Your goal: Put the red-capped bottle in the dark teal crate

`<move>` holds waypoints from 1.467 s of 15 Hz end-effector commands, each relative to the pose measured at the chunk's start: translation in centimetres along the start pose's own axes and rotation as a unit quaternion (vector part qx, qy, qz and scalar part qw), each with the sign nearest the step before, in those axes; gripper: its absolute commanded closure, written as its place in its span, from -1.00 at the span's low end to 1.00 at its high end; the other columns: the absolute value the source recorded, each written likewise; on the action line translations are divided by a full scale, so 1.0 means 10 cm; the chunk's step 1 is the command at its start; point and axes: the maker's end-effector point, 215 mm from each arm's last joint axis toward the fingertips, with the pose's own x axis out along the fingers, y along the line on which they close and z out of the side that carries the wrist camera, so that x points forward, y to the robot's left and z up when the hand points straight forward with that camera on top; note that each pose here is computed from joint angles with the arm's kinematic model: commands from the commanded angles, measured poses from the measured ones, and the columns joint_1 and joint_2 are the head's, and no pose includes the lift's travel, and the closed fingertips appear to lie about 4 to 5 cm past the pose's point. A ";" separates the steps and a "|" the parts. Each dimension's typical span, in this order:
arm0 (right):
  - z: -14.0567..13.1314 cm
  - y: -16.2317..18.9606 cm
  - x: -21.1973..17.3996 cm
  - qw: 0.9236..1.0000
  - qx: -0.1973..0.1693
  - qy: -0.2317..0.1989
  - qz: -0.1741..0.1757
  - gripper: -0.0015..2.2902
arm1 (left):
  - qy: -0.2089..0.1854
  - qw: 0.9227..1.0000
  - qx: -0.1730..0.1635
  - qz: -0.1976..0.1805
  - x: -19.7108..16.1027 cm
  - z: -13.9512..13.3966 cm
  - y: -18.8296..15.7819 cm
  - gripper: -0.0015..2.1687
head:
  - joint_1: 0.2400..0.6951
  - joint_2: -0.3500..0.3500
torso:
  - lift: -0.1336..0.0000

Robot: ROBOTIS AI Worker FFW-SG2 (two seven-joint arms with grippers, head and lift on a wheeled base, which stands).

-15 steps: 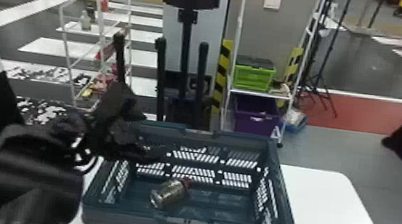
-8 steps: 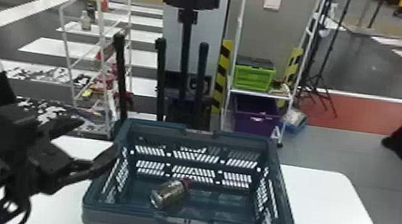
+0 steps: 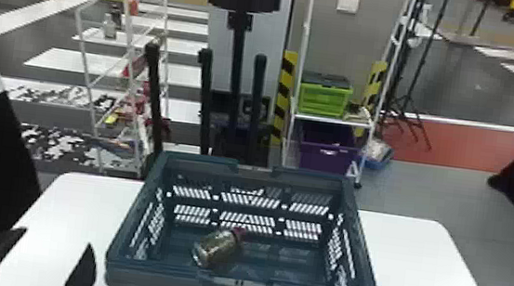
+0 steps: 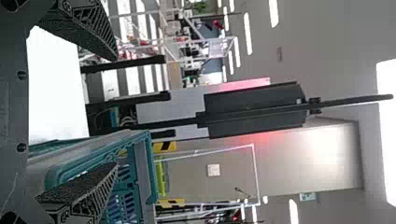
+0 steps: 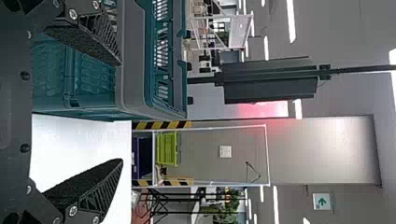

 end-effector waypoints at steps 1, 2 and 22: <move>0.02 0.02 0.02 1.000 -0.002 -0.001 0.002 -0.87 | -0.021 1.000 -0.002 0.003 -0.36 -0.05 -0.21 -0.91 | 0.14 0.00 | 1.00; -0.02 0.04 0.03 1.000 -0.002 0.005 0.005 -0.87 | -0.013 1.000 -0.010 0.005 -0.48 -0.15 -0.30 -0.91 | 0.14 0.00 | 1.00; -0.12 0.18 0.07 1.000 0.003 0.018 0.015 -0.87 | 0.043 0.997 -0.035 0.045 -0.85 -0.58 -0.67 -0.92 | 0.14 0.00 | 1.00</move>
